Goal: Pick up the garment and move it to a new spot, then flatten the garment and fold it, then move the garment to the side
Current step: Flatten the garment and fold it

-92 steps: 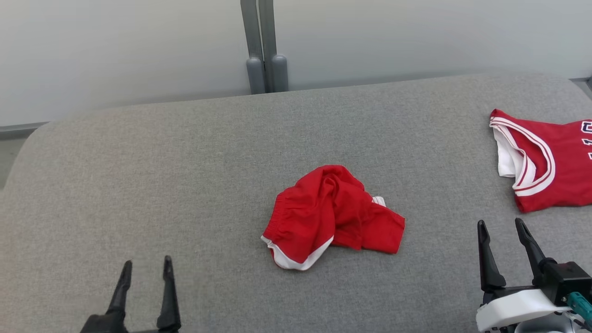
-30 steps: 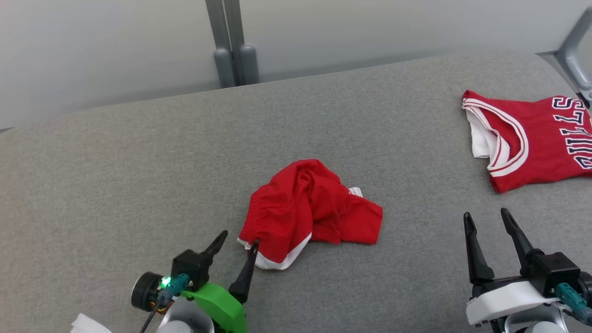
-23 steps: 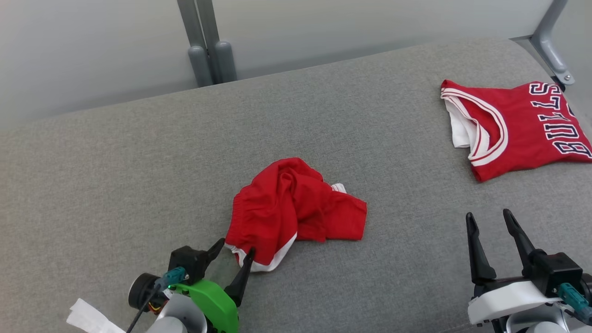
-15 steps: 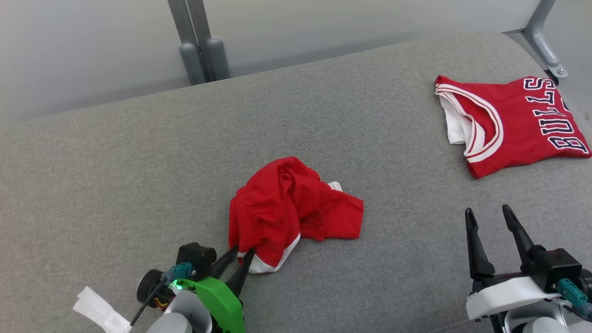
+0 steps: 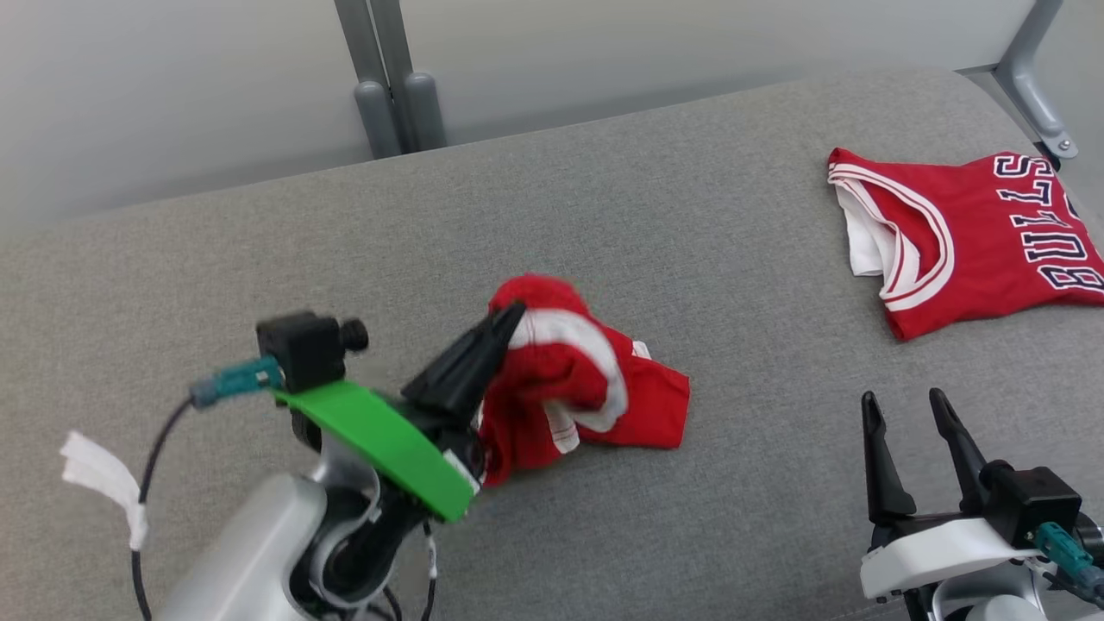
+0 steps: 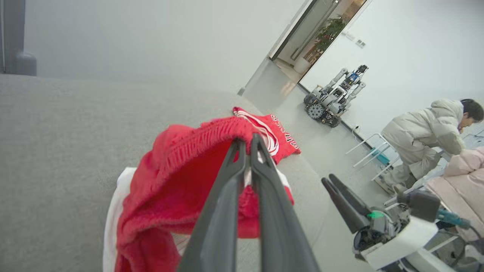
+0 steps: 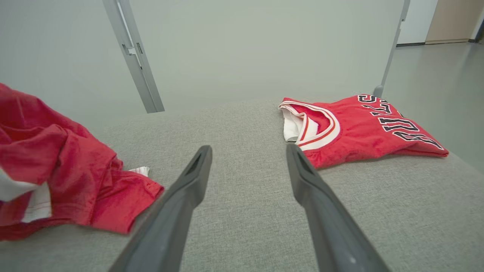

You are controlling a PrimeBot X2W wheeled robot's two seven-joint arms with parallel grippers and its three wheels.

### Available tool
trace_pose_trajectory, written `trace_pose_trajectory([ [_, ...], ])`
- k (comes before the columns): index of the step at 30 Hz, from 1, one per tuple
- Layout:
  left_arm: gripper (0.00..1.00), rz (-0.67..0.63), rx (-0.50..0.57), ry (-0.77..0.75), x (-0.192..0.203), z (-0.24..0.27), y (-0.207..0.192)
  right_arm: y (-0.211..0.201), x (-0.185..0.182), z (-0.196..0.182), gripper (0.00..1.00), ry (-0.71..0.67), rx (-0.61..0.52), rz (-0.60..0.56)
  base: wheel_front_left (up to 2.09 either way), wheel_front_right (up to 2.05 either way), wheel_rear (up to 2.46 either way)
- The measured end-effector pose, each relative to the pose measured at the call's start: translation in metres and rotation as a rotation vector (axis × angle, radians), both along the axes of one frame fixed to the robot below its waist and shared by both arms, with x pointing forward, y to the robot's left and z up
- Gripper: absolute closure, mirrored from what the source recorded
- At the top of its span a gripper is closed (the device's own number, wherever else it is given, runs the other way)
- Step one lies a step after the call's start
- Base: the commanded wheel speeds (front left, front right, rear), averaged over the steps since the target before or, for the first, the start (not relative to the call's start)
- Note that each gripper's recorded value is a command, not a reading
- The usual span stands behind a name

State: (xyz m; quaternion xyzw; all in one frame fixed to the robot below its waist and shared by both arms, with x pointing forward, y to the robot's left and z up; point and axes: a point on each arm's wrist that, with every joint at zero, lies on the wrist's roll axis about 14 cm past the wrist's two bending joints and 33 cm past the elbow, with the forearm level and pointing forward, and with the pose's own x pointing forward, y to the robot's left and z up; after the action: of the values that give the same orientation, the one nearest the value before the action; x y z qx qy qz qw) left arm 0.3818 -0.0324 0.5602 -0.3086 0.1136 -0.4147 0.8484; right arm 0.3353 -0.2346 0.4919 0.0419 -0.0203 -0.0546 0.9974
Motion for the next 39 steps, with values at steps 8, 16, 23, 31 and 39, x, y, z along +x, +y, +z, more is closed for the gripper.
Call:
trace_pose_trajectory([
  [8, 1.00, 0.002, -0.083, -0.124, 0.023, 0.110, 0.004, 0.006, 0.004, -0.001, 0.00, -0.005, 0.042, 0.007, 0.00, 0.00, 0.00],
  [16, 1.00, 0.052, -0.002, -0.140, 0.059, 0.131, 0.011, 0.002, 0.007, -0.005, 0.00, 0.006, 0.071, -0.012, 0.00, 0.00, 0.00],
  [23, 1.00, 0.036, -0.004, -0.138, 0.075, 0.131, -0.013, -0.007, 0.004, -0.004, 0.00, 0.005, 0.067, -0.041, 0.00, 0.00, 0.00],
  [31, 1.00, -0.041, -0.087, -0.152, 0.071, 0.142, -0.049, -0.018, 0.000, -0.004, 0.00, 0.007, 0.059, -0.076, 0.00, 0.00, 0.00],
  [39, 1.00, -0.154, -0.138, -0.093, 0.047, 0.119, -0.060, -0.015, 0.004, -0.010, 0.00, 0.027, 0.056, -0.067, 0.00, 0.00, 0.00],
])
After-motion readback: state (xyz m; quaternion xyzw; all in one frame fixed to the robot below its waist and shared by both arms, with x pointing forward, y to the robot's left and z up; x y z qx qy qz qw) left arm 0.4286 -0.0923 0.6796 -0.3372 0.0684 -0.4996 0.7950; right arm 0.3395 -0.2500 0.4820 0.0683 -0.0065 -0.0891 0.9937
